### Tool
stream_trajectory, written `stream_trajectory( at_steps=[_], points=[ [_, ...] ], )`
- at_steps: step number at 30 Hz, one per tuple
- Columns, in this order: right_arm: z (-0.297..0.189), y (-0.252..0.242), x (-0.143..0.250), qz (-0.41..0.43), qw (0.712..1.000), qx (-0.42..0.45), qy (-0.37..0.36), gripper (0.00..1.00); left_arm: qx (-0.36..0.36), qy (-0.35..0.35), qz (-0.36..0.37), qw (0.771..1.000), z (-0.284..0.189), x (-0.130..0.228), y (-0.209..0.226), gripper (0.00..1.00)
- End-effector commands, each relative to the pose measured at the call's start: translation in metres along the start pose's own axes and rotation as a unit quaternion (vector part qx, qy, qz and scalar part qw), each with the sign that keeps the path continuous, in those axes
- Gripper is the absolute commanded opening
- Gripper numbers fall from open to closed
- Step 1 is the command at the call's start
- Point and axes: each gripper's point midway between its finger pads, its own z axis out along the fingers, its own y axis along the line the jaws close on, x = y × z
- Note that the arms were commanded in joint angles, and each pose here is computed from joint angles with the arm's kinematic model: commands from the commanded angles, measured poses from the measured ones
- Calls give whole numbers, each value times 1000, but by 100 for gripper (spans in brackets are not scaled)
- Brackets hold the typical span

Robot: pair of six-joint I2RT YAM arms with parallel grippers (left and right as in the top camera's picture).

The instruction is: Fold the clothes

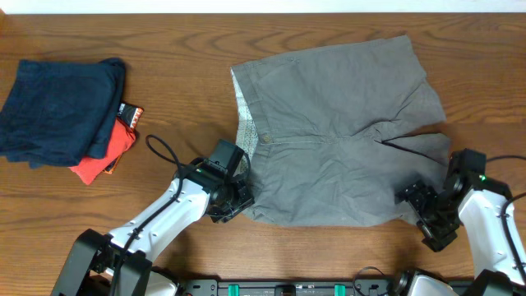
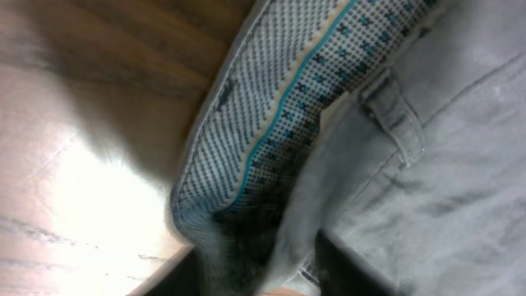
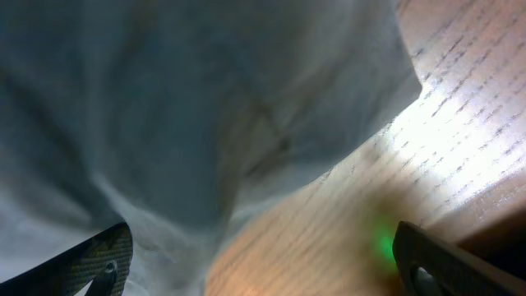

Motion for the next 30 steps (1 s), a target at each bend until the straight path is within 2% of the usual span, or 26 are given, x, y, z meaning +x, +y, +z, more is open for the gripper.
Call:
stream_trajectory(
  at_steps=[1, 2, 12, 15, 16, 17, 19, 21, 22, 30],
  points=[
    [9, -8, -5, 30, 999, 10, -22, 99, -14, -14, -1, 1000, 2, -4, 6, 15],
    [12, -6, -8, 30, 999, 3, -29, 99, -14, -14, -1, 1000, 2, -4, 6, 6],
    [31, -6, -37, 40, 993, -12, -113, 99, -23, -6, 18, 1000, 1, 0, 11, 6],
    [32, -7, -42, 42, 991, -9, -128, 88, -20, -8, 27, 999, -1, 0, 9, 6],
    [33, -7, -42, 42, 991, -11, -129, 79, -18, -9, 28, 999, -2, 0, 9, 6],
    [34, -8, -41, 42, 991, -10, -129, 69, -16, -10, 30, 999, -3, 0, 8, 6],
    [35, -9, -39, 41, 991, -8, -124, 36, -12, -13, 32, 999, -5, -1, 6, 6],
    [35, -12, -36, 42, 992, -2, -118, 8, -7, -16, 33, 999, -7, -1, 5, 6],
    [36, -12, -35, 42, 992, -1, -116, 1, -6, -17, 34, 999, -8, -1, 4, 6],
    [32, 3, -27, 10, 996, -36, -85, 1, 18, -34, 90, 995, -21, -2, -5, 6]
  ],
)
